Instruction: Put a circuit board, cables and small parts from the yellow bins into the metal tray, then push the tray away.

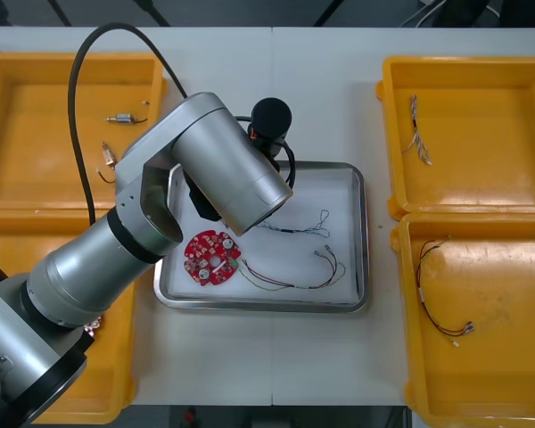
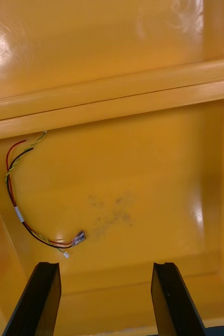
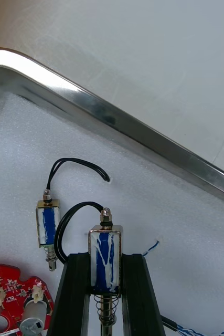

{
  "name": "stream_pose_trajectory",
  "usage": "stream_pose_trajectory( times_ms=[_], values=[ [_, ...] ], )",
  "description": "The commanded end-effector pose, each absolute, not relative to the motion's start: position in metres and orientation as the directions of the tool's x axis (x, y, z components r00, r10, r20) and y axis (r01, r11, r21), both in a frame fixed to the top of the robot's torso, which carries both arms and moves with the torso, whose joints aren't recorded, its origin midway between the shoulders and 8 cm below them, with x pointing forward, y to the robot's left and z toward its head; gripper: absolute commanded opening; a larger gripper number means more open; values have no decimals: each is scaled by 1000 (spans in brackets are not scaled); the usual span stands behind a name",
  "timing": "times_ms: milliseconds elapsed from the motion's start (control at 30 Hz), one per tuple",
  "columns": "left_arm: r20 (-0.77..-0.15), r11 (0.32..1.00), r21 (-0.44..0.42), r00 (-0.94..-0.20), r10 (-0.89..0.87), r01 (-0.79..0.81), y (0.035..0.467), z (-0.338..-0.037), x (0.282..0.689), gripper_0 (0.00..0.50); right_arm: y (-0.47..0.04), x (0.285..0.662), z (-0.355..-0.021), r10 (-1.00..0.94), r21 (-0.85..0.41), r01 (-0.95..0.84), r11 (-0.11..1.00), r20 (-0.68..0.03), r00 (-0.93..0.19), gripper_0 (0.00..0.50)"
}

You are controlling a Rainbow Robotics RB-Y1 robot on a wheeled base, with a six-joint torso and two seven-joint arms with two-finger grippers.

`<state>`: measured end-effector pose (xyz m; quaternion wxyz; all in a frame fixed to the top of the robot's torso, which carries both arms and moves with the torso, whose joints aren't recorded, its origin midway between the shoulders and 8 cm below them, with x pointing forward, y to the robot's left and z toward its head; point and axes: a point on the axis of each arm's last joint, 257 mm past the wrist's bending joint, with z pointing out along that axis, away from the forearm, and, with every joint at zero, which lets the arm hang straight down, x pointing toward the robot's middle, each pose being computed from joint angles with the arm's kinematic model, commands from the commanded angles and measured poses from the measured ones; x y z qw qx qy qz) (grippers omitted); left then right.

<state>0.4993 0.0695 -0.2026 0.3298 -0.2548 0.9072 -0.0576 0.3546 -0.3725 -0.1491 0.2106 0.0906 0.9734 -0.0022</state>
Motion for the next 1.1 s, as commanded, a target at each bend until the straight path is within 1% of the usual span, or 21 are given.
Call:
stream_pose_trajectory(
  times_ms=[33,233,400,600,700,733,833,867,900,933,967,1000,1033,1100],
  values=[
    [-539,831,-302,-635,-554,-468,59,-214,491,4,-387,354,-136,160,-10,183,983,-443,-882,500],
    [-545,838,-277,-642,-540,-470,61,-225,492,3,-387,354,-136,160,-10,183,983,-443,-882,500],
    [-562,845,-277,-636,-529,-457,59,-233,497,3,-387,354,-136,160,-10,183,983,-443,-882,500],
    [-561,845,-288,-636,-530,-451,56,-233,499,4,-387,354,-136,160,-10,183,983,-443,-882,500],
    [-563,847,-286,-636,-528,-449,56,-233,499,19,-387,354,-136,160,-10,183,983,-443,-882,500],
    [-563,847,-285,-637,-526,-448,56,-233,499,54,-387,354,-136,160,-10,183,983,-443,-882,500],
    [-564,846,-288,-634,-529,-449,56,-233,500,262,-387,354,-136,160,-10,183,983,-443,-882,500],
    [-564,846,-289,-634,-529,-448,56,-233,500,347,-387,354,-136,160,-10,183,983,-443,-882,500],
    [-564,846,-292,-634,-529,-446,55,-232,500,373,-387,354,-136,160,-10,183,983,-443,-882,500],
    [-566,846,-293,-633,-528,-444,55,-231,501,410,-387,354,-136,160,-10,183,983,-443,-882,500],
    [-566,846,-293,-633,-528,-444,55,-231,501,432,-387,354,-136,160,-10,183,983,-443,-882,500],
    [-568,846,-293,-631,-528,-445,56,-231,501,478,-387,354,-136,160,-10,183,983,-443,-882,500],
    [-568,846,-296,-630,-529,-443,55,-230,501,500,-387,354,-136,160,-10,183,983,-443,-882,500],
    [-573,847,-301,-627,-528,-437,55,-226,501,500,-387,354,-136,160,-10,183,983,-443,-882,500]
  ],
)
